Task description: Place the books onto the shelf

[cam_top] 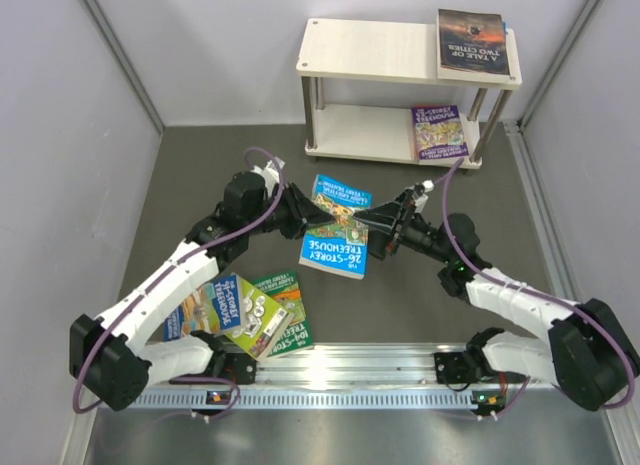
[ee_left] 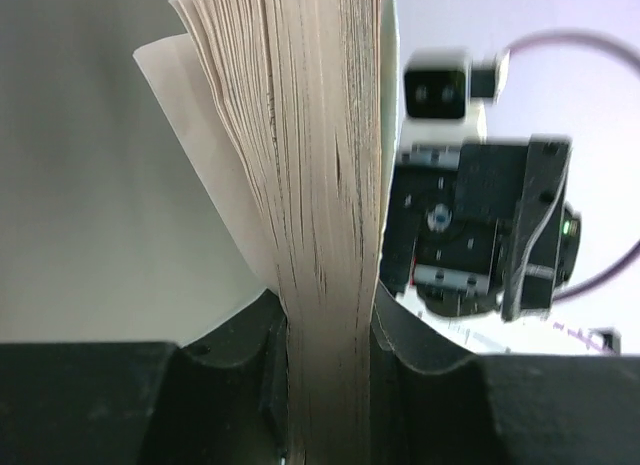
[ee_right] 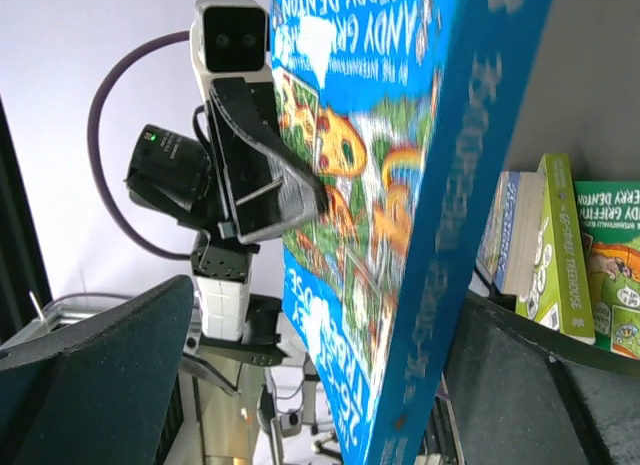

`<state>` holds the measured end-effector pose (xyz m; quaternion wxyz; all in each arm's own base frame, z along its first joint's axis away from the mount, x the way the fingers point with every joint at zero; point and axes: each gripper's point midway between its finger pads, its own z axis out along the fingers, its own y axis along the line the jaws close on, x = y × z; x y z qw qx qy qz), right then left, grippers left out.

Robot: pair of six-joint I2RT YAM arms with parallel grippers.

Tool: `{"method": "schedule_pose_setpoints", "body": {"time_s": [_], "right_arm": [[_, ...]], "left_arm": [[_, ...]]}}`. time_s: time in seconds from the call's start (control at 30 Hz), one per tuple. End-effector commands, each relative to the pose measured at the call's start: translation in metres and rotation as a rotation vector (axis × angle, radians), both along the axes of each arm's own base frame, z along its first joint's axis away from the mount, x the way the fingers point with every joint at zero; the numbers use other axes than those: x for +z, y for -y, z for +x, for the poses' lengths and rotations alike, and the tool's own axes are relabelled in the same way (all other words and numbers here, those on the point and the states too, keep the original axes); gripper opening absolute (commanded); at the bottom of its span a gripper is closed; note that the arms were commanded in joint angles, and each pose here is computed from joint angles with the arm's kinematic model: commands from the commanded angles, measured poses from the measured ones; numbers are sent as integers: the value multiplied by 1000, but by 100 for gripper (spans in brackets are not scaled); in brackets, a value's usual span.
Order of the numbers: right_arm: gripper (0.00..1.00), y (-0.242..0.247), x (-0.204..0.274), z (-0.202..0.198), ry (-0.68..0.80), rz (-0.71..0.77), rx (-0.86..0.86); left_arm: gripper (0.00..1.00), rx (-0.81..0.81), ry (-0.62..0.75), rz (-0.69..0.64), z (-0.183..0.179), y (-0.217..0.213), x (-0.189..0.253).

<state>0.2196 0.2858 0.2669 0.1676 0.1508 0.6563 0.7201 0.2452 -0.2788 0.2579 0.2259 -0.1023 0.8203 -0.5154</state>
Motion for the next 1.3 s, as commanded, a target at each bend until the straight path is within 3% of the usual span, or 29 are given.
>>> {"method": "schedule_pose_setpoints", "body": {"time_s": [0.0, 0.27, 0.43, 0.57, 0.73, 0.8, 0.87, 0.9, 0.93, 1.0, 1.03, 1.1, 1.13, 1.27], "right_arm": [[100, 1, 44, -5, 119, 18, -34], [96, 11, 66, -6, 59, 104, -143], [72, 9, 85, 5, 69, 115, -170], [41, 9, 101, 13, 92, 107, -205], [20, 2, 117, 19, 119, 91, -197], [7, -2, 112, 23, 112, 25, -187], [0, -4, 134, 25, 212, -37, -186], [0, -4, 127, 30, 199, -117, -181], [0, -2, 153, 32, 304, -154, -192], [0, 6, 165, 39, 345, -229, -204], [0, 11, 190, 41, 421, -246, -220], [0, 28, 205, 52, 455, -286, -246], [0, 35, 231, 57, 524, -287, -272], [0, 77, 279, 89, 628, -320, -372]], "left_arm": [[0, 151, 116, 26, 36, -15, 35], [0, 222, 171, 11, 65, -11, 68], [0, 264, 150, 34, 68, -17, 62], [0, 293, 143, 54, 69, -23, 58], [0, 290, 145, 53, 66, -23, 58], [0, 265, 155, 49, 64, -21, 60], [0, 241, 195, 45, 62, -19, 70], [13, 234, 204, 51, 60, -20, 73], [27, 228, 206, 65, 58, -22, 73], [52, 234, 244, 95, 53, -30, 81], [74, 263, 250, 117, 53, -37, 82], [91, 279, 257, 161, 43, -50, 82], [99, 305, 272, 170, 38, -59, 88], [99, 333, 247, 239, 21, -81, 74]]}}
